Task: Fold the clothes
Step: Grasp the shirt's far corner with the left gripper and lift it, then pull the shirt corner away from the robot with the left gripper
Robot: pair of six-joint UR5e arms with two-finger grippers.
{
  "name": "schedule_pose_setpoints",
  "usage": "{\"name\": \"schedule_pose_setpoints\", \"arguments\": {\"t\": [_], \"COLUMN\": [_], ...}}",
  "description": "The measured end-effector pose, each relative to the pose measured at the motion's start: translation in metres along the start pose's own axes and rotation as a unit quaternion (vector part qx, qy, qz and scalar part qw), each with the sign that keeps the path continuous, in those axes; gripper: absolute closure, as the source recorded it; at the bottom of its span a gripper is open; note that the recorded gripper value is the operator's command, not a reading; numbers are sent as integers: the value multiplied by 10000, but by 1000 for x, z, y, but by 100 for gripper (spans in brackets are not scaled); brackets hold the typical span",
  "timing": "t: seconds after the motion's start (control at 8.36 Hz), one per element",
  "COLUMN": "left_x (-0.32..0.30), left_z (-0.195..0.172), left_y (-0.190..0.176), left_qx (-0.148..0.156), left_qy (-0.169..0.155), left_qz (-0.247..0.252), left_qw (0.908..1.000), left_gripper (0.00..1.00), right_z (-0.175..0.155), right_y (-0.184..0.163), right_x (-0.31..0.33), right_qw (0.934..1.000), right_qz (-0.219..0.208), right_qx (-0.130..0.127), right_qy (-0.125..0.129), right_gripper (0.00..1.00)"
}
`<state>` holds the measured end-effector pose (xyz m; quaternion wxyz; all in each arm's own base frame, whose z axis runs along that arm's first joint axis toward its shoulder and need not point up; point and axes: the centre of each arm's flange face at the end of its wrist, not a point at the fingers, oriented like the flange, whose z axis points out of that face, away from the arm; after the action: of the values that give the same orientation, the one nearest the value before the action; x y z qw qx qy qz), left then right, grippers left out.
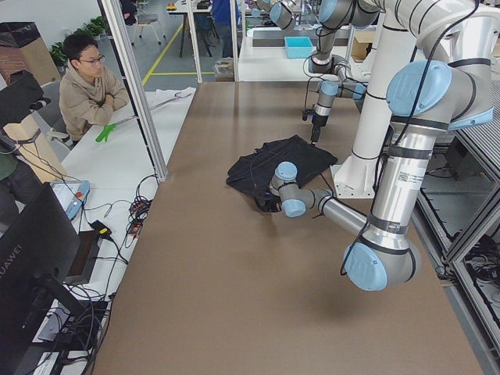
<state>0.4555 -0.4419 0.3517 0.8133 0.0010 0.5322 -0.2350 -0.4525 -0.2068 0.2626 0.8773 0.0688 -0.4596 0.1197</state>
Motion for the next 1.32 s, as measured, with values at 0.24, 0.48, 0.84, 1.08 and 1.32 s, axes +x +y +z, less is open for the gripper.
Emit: {"name": "schedule_pose_setpoints", "arguments": {"t": [0.24, 0.48, 0.84, 1.08, 1.32], "left_x": [-17, 10, 131, 200, 246], "left_z": [-38, -37, -4, 10, 26], "left_y": [-32, -70, -145, -195, -231], "left_qx": [-95, 0, 331, 529, 757], "left_qy": [-12, -75, -58, -217, -403], "left_qz": [188, 475, 424, 436, 470], "left_qw": [9998, 9988, 9985, 9974, 9952], "left_gripper": [100, 100, 100, 100, 100], "right_z": [0, 0, -1, -3, -3], "right_y": [1, 1, 1, 0, -1], "right_x": [-1, -1, -3, -7, -8], "right_qw": [10000, 10000, 9999, 9999, 9998], "right_qz": [48, 97, 117, 135, 145], "right_qx": [-6, -16, -12, 28, 76], "right_qy": [-9, -16, -44, -83, -94], "right_gripper": [6, 5, 5, 6, 5]}}
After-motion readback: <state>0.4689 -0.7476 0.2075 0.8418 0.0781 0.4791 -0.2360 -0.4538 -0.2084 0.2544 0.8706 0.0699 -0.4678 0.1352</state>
